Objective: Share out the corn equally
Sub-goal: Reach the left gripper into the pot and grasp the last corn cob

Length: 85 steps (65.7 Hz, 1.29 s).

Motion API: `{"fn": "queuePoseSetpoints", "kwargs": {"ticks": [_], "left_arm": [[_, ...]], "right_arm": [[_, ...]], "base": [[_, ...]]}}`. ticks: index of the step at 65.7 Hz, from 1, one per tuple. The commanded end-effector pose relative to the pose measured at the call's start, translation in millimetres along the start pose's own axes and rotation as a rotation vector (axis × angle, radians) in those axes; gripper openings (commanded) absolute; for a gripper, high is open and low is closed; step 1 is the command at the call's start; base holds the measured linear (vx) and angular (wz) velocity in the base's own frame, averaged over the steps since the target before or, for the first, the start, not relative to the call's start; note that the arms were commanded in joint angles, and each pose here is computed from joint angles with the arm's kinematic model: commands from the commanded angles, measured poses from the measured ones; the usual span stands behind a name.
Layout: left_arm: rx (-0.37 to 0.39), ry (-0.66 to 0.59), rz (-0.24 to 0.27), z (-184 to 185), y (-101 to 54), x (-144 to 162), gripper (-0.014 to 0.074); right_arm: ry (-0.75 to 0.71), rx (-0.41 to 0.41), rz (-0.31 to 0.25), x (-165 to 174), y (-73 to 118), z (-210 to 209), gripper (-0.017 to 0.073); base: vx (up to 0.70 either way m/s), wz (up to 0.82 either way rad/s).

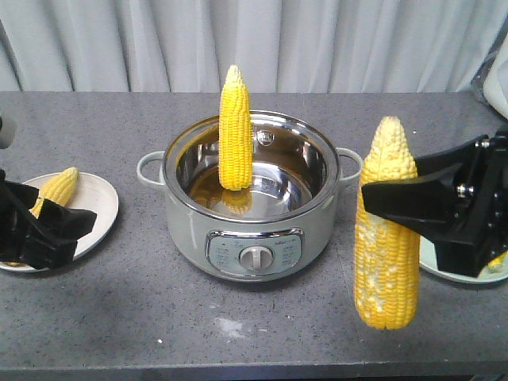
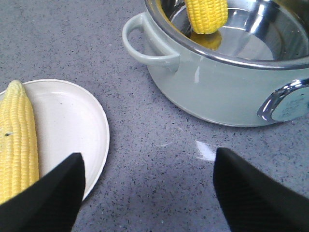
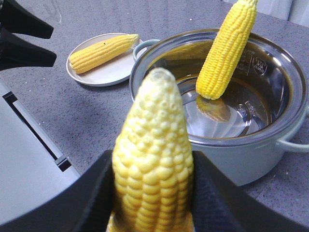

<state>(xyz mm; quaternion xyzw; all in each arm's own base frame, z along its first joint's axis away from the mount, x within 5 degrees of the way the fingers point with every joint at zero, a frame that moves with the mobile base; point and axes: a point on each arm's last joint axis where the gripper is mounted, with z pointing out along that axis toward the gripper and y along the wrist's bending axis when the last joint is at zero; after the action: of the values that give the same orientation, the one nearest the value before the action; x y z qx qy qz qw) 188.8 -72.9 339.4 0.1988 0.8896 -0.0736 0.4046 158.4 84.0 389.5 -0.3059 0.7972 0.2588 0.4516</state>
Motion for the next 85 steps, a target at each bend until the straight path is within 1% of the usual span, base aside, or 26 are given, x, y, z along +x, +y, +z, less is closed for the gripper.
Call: {"fn": "queuePoseSetpoints", "kwargs": {"ticks": [1, 15, 35, 44, 49, 59, 65, 69, 74, 79, 85], "left_arm": [[0.000, -0.103, -0.006, -10, -0.7, -13, 0.0533], [0.000, -0.103, -0.006, -10, -0.7, -13, 0.0533], [-0.001, -0.115, -0.006, -10, -0.5, -14, 0.0533], [-0.005, -0.163, -0.012, -11, -0.1, -19, 0.0533], [-0.008, -0.208, -0.033, -12, 0.4, -23, 0.0536], [-0.011, -0.274, -0.028, -26, 1.4, -44, 0.0578], [0.002, -0.269, -0.033, -32, 1.0, -58, 0.0605], [0.018, -0.263, -0.010, -33, -0.2, -67, 0.0615], [0.037, -0.239, 0.032, -31, -1.5, -77, 0.0615], [0.062, -0.193, 0.046, -25, -3.1, -85, 0.0614], [0.106, -0.137, 0.072, -13, -13.1, -95, 0.0614]], "right_arm": [[-0.102, 0.024, -0.011, -7, 6.7, -13, 0.0227], [-0.108, 0.038, -0.037, -4, 11.0, -20, 0.0227], [-0.107, 0.035, -0.038, -4, 11.6, -20, 0.0227], [-0.107, 0.035, -0.038, -4, 11.6, -20, 0.0227], [-0.107, 0.035, -0.038, -4, 11.6, -20, 0.0227], [-0.107, 0.035, -0.037, -4, 11.7, -20, 0.0227], [-0.107, 0.034, -0.037, -4, 11.7, -20, 0.0227], [-0.107, 0.034, -0.037, -4, 11.8, -20, 0.0227], [-0.108, 0.033, -0.036, -4, 11.8, -20, 0.0227], [-0.108, 0.033, -0.036, -4, 11.8, -20, 0.0227], [-0.107, 0.032, -0.036, -4, 11.9, -20, 0.0227]], "base": [[0.00, 0.00], [0.00, 0.00], [0.00, 0.00], [0.00, 0.00], [0.00, 0.00], [0.00, 0.00], [0.00, 0.00], [0.00, 0.00], [0.00, 0.00], [0.00, 0.00], [0.00, 0.00]]}}
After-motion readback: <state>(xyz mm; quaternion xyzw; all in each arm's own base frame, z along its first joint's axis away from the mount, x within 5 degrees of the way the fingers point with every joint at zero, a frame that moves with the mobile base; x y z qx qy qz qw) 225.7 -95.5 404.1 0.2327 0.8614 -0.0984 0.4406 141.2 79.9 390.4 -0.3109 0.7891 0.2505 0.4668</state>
